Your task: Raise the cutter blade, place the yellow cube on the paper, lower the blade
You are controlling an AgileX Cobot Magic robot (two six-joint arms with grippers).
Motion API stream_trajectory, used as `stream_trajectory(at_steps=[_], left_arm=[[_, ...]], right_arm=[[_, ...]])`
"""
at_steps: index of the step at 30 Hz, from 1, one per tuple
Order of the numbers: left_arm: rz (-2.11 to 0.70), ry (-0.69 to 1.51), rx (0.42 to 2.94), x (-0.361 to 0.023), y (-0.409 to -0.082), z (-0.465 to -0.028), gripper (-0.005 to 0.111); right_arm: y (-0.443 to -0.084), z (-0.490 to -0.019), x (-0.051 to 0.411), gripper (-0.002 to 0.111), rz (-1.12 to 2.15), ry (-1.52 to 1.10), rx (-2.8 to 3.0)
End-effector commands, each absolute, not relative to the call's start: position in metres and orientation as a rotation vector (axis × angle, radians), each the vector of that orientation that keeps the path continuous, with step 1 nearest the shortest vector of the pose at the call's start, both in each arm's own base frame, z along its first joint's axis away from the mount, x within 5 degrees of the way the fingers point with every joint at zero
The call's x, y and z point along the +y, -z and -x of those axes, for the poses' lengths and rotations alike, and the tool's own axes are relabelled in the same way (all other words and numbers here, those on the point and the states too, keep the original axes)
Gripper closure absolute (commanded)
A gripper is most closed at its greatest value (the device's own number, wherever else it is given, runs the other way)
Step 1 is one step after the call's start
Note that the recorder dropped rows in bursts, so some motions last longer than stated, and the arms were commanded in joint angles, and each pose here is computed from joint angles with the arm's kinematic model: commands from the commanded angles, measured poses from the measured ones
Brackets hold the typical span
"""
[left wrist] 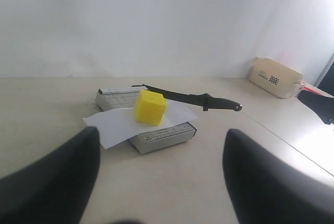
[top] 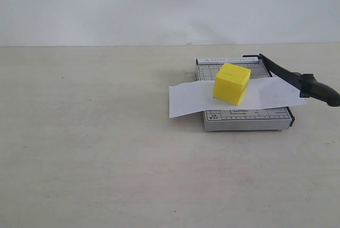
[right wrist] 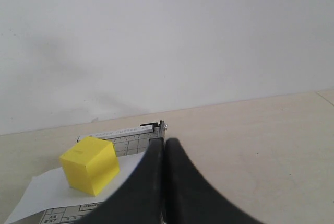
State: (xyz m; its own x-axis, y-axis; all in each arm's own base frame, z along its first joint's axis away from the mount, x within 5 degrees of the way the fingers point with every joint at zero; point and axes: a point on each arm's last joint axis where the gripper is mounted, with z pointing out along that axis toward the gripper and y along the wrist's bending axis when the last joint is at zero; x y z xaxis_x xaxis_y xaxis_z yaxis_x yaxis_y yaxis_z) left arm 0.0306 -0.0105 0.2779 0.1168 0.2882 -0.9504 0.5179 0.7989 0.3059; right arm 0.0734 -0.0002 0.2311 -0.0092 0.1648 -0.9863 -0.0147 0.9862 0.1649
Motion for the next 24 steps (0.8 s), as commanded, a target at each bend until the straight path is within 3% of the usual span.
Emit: stream_trajectory(at_steps=[1, 24], left_arm=[[-0.682, 0.209, 1.498, -0.0107, -0.2753, -0.0304, 0.043], [-0.682, 0.209, 1.498, -0.0107, -0.2753, -0.0304, 0.043]], right_arm=[[-0.2308, -0.0729, -0.0002, 0.109, -0.112, -0.138, 1.571], [-0.2316, -0.0729, -0.004, 0.109, -0.28, -0.243, 1.544]])
